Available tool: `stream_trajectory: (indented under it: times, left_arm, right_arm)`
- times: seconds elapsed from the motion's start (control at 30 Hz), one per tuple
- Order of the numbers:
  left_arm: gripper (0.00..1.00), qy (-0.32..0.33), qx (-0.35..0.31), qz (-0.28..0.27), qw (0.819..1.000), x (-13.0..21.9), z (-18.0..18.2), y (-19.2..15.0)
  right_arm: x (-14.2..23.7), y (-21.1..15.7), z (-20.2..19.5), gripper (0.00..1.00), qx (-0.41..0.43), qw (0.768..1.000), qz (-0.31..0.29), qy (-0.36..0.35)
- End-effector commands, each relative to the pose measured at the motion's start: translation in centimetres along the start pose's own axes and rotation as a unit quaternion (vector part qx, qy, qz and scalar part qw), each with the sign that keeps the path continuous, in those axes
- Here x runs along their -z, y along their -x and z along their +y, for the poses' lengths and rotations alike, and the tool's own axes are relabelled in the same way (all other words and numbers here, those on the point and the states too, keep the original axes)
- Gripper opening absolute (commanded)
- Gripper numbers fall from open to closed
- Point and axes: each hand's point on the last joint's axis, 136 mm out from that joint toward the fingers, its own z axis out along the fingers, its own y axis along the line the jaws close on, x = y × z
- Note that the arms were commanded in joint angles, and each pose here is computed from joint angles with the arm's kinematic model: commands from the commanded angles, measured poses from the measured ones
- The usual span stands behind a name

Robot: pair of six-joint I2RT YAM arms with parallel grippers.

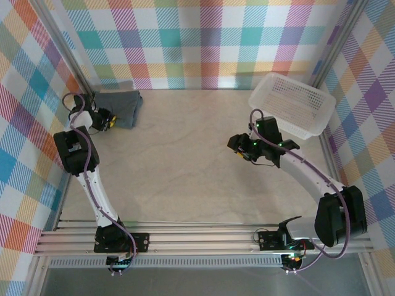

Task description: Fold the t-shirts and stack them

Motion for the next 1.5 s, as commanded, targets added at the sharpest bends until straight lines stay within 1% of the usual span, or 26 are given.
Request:
stream_trajectory:
  times: [0.0, 0.03, 0.1, 0.13, 0.17, 0.23, 0.33, 0.37, 0.4, 0.5, 0.57, 0.6, 0.63, 0.7, 0.73, 0.77, 0.8, 0.83, 0.9, 1.0, 1.1, 1.2, 1.27, 1.33, 1.37, 1.47]
  left_arm:
    - [0.89, 0.004, 0.0, -0.014, 1.0, 2.1, -1.0, 0.4]
    - [1.0, 0.003, -0.001, -0.023, 1.0, 3.1, -1.6, 0.2]
    - [1.0, -0.008, 0.0, -0.043, 0.999, 5.5, -3.1, -0.4]
    - [1.0, -0.023, -0.001, -0.056, 0.998, 6.9, -3.9, -0.9]
    - [1.0, -0.032, -0.001, -0.063, 0.997, 8.0, -4.2, -1.8]
    - [1.0, -0.039, -0.017, -0.09, 0.995, 11.7, -5.4, -3.6]
    - [1.0, -0.018, -0.042, -0.133, 0.99, 17.4, -5.1, -6.2]
    - [1.0, -0.016, -0.047, -0.138, 0.989, 18.6, -4.7, -6.9]
    - [1.0, -0.021, -0.065, -0.134, 0.989, 19.9, -5.2, -8.9]
    - [1.0, 0.021, -0.077, -0.164, 0.983, 23.8, -2.8, -11.9]
    - [1.0, 0.071, -0.059, -0.222, 0.971, 26.6, 0.4, -13.0]
    - [1.0, 0.094, -0.045, -0.264, 0.959, 28.0, 2.3, -13.3]
    - [1.0, 0.096, -0.046, -0.302, 0.947, 28.8, 3.6, -13.7]
    - [1.0, 0.05, -0.075, -0.361, 0.928, 29.0, 4.7, -14.0]
    - [1.0, 0.046, -0.101, -0.373, 0.921, 28.3, 5.7, -14.4]
    - [1.0, 0.042, -0.154, -0.377, 0.912, 27.6, 5.2, -14.7]
    - [1.0, 0.049, -0.225, -0.349, 0.908, 25.6, 5.2, -15.6]
    - [1.0, 0.063, -0.262, -0.323, 0.907, 24.1, 5.7, -16.1]
    - [1.0, 0.061, -0.285, -0.307, 0.906, 22.5, 6.1, -16.4]
    - [1.0, 0.029, -0.29, -0.325, 0.9, 21.0, 6.0, -16.4]
    - [1.0, 0.04, -0.305, -0.33, 0.893, 19.2, 7.0, -16.0]
    - [1.0, 0.043, -0.325, -0.309, 0.893, 17.1, 6.7, -15.8]
    - [1.0, 0.055, -0.332, -0.296, 0.894, 15.8, 6.7, -15.4]
    - [1.0, 0.068, -0.328, -0.297, 0.894, 14.7, 7.1, -14.7]
    - [1.0, 0.072, -0.328, -0.299, 0.893, 14.2, 7.2, -14.5]
    - [1.0, 0.07, -0.342, -0.3, 0.888, 13.0, 6.3, -13.6]
  right_arm:
    - [0.4, 0.6, 1.3, 0.5, 0.031, 0.999, -0.003, 0.013]
    - [0.5, 0.6, 1.4, 0.51, 0.034, 0.999, -0.005, 0.011]
    - [0.9, 1.0, 1.5, 0.58, 0.042, 0.999, -0.014, 0.004]
    - [1.1, 1.1, 1.5, 0.75, 0.046, 0.999, -0.02, 0.001]
    - [1.5, 1.4, 1.6, 0.99, 0.051, 0.998, -0.029, -0.002]
    - [2.5, 2.0, 1.7, 1.0, 0.067, 0.996, -0.05, -0.017]
    - [4.5, 3.1, 1.1, 1.0, 0.087, 0.99, -0.089, -0.063]
    - [5.3, 3.5, 0.8, 1.0, 0.094, 0.986, -0.108, -0.082]
    - [6.1, 3.9, 0.5, 1.0, 0.102, 0.982, -0.129, -0.095]
    - [8.0, 4.7, -0.6, 1.0, 0.133, 0.966, -0.174, -0.138]
    - [9.8, 5.5, -2.5, 1.0, 0.137, 0.947, -0.226, -0.183]
    - [10.6, 5.9, -3.8, 1.0, 0.138, 0.934, -0.257, -0.206]
    - [10.9, 6.2, -4.4, 1.0, 0.162, 0.922, -0.282, -0.21]
    - [10.4, 6.2, -5.8, 1.0, 0.222, 0.897, -0.323, -0.206]
    - [10.4, 6.1, -6.9, 1.0, 0.229, 0.886, -0.342, -0.211]
    - [10.3, 5.7, -8.1, 1.0, 0.239, 0.876, -0.356, -0.221]
    - [10.1, 5.3, -9.2, 1.0, 0.255, 0.867, -0.362, -0.231]
    - [10.0, 5.0, -9.9, 1.0, 0.266, 0.86, -0.364, -0.24]
    - [10.2, 4.8, -11.1, 1.0, 0.283, 0.846, -0.368, -0.261]
    - [9.5, 5.3, -11.8, 1.0, 0.326, 0.827, -0.36, -0.283]
    - [7.7, 6.0, -13.9, 1.0, 0.315, 0.839, -0.348, -0.276]
    - [6.1, 6.8, -14.6, 1.0, 0.327, 0.842, -0.334, -0.268]
    - [5.5, 7.9, -14.0, 1.0, 0.338, 0.838, -0.348, -0.252]
    - [4.6, 9.1, -14.0, 1.0, 0.341, 0.84, -0.345, -0.243]
    - [4.6, 9.9, -13.4, 1.0, 0.347, 0.835, -0.356, -0.234]
    - [3.8, 11.2, -13.3, 1.0, 0.372, 0.829, -0.346, -0.232]
